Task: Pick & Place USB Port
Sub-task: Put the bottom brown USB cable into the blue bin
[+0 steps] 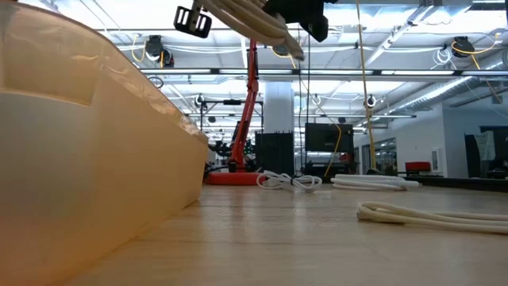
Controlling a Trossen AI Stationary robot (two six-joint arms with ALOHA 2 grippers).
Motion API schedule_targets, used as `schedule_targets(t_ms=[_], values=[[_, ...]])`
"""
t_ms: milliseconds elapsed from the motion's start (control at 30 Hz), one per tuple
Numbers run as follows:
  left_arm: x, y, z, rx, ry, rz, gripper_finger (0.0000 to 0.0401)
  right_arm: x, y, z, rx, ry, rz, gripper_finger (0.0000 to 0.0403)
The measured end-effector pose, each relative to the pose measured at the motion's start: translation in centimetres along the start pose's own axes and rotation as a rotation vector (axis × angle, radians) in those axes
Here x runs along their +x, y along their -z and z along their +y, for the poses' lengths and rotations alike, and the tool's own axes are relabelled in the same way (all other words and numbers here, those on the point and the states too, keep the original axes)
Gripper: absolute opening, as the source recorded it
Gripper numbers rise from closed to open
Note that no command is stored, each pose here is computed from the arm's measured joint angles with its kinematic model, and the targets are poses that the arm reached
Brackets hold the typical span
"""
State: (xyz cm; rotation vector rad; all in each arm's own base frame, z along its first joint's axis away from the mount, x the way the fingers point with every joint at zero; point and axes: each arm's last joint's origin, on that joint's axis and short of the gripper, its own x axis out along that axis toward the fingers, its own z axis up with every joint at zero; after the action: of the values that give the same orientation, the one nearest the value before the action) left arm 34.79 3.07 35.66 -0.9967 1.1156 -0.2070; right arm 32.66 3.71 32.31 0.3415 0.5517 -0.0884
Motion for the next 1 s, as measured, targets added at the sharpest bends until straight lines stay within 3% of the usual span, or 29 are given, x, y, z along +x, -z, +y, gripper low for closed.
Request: schedule_targets(t_ms=[133,267,400,467,600,733,867,1000], values=[[0.0,1.2,-0.5,0.102,-0.05,0.019,0.0035,-0.5,-0.6,0.3,0.096,-0.079,-0.028,0.0111],[-1.1,3.6,-1.2,0.191,-0.245,-0.018,0.0035,-2.1,-1.6,0.8,0.193,-0.144,-0.103,0.0127],[-3.9,5.8,-1.9,0.233,-0.509,-0.219,0.0035,-3.7,-2.7,1.4,0.261,-0.182,-0.224,0.0129],[-5.7,7.1,-2.7,0.261,-0.635,-0.387,0.0035,-4.3,-3.5,1.8,0.281,-0.173,-0.333,0.0129],[-8.7,10.0,-4.7,0.333,-0.882,-0.776,0.0035,-4.9,-4.2,2.9,0.266,-0.058,-0.544,0.0123],[-9.4,11.2,-6.7,0.417,-1.053,-1.038,0.0035,-4.2,-4.5,3.5,0.202,0.13,-0.705,0.0121],[-8.8,11.2,-8.5,0.486,-1.092,-1.157,0.0035,-3.0,-5.1,3.3,0.132,0.218,-0.799,0.0121],[-6.9,10.8,-9.9,0.577,-1.075,-1.158,0.0035,-2.0,-5.7,2.3,0.09,0.265,-0.839,0.0126]])
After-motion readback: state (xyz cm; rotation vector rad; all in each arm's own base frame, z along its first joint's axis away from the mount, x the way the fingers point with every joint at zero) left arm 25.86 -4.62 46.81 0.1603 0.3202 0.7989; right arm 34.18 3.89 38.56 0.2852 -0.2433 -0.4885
